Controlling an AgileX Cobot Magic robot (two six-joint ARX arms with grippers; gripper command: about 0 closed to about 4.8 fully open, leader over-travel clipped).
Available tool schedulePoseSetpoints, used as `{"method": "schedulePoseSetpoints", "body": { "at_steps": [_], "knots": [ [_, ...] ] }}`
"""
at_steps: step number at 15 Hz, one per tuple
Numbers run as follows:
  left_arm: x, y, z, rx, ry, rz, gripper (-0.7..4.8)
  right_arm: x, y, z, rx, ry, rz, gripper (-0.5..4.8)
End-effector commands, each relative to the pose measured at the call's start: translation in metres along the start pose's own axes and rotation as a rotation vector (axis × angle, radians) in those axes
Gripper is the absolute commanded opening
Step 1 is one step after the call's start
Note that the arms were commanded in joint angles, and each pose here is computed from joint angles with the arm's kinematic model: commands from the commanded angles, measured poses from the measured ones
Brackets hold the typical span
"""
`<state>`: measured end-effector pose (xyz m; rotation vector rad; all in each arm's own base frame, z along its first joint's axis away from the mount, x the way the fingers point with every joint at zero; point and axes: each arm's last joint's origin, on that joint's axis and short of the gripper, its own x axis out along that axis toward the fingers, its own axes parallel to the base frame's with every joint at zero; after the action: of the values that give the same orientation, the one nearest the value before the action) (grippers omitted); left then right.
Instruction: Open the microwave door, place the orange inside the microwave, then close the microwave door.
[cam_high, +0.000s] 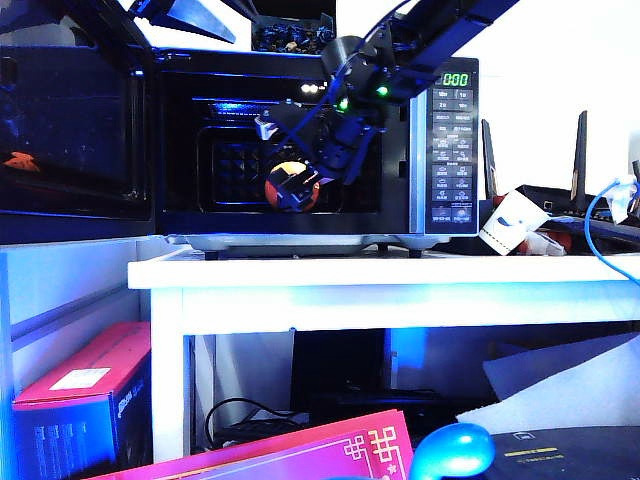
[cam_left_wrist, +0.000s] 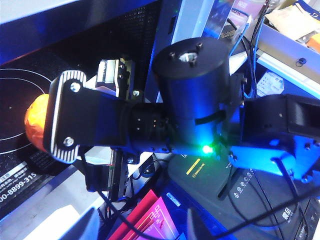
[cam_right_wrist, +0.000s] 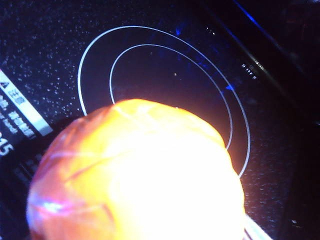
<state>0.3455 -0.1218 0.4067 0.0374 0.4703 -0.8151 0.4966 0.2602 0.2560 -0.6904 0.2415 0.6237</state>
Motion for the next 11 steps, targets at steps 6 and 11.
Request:
{"method": "schedulePoseSetpoints", "body": {
  "at_steps": [6, 11],
  "knots": [
    [-0.005, -0.001, 0.004, 0.01, -0.022, 0.016, 2.37, -0.015, 0.007, 0.025, -0.028, 0.053, -0.13, 4.79],
    [-0.005, -0.001, 0.004, 0.012, -0.025, 0.016, 2.37, -0.03, 0.004, 0.038, -0.029, 0.055, -0.137, 4.79]
  ]
}}
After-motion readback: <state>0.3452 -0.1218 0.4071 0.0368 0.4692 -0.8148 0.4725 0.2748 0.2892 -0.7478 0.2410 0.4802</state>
